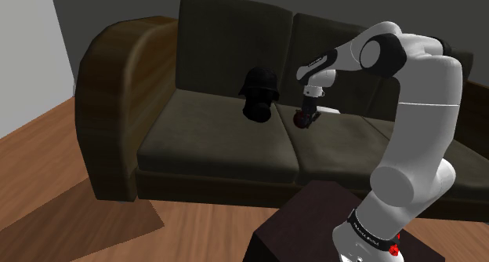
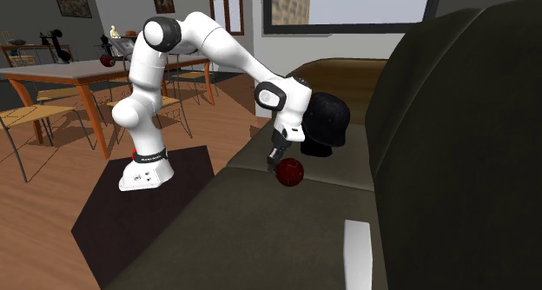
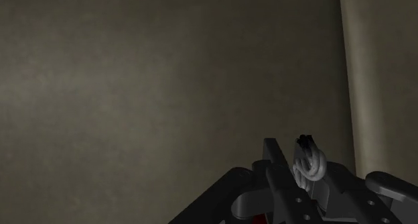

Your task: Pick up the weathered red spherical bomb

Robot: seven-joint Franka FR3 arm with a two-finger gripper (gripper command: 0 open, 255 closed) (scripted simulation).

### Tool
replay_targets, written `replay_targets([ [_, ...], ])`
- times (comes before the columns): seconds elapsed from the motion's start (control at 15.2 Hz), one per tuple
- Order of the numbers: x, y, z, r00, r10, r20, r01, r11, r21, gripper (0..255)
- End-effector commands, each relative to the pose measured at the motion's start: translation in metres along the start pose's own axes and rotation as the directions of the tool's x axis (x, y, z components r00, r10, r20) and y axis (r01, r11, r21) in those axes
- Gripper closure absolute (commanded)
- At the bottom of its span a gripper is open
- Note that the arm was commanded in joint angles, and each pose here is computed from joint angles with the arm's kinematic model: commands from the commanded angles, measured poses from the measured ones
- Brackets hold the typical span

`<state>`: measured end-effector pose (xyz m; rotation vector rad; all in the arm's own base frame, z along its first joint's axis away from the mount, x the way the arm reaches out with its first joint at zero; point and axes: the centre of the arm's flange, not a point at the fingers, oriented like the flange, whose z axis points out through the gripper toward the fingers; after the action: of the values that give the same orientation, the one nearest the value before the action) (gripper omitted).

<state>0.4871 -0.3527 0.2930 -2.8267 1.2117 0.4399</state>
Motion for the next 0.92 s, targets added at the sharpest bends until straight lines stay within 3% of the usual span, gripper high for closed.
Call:
replay_targets([
  [0.0, 0.000, 0.000, 0.000, 1.000, 0.001, 0.000, -0.001, 1.000, 0.000, 255],
  [0.33, 0.001, 0.001, 0.001, 1.000, 0.000, 0.000, 0.000, 1.000, 0.000, 255],
  [0.86, -0.010, 0.005, -0.040, 1.000, 0.000, 0.000, 0.000, 1.000, 0.000, 255],
])
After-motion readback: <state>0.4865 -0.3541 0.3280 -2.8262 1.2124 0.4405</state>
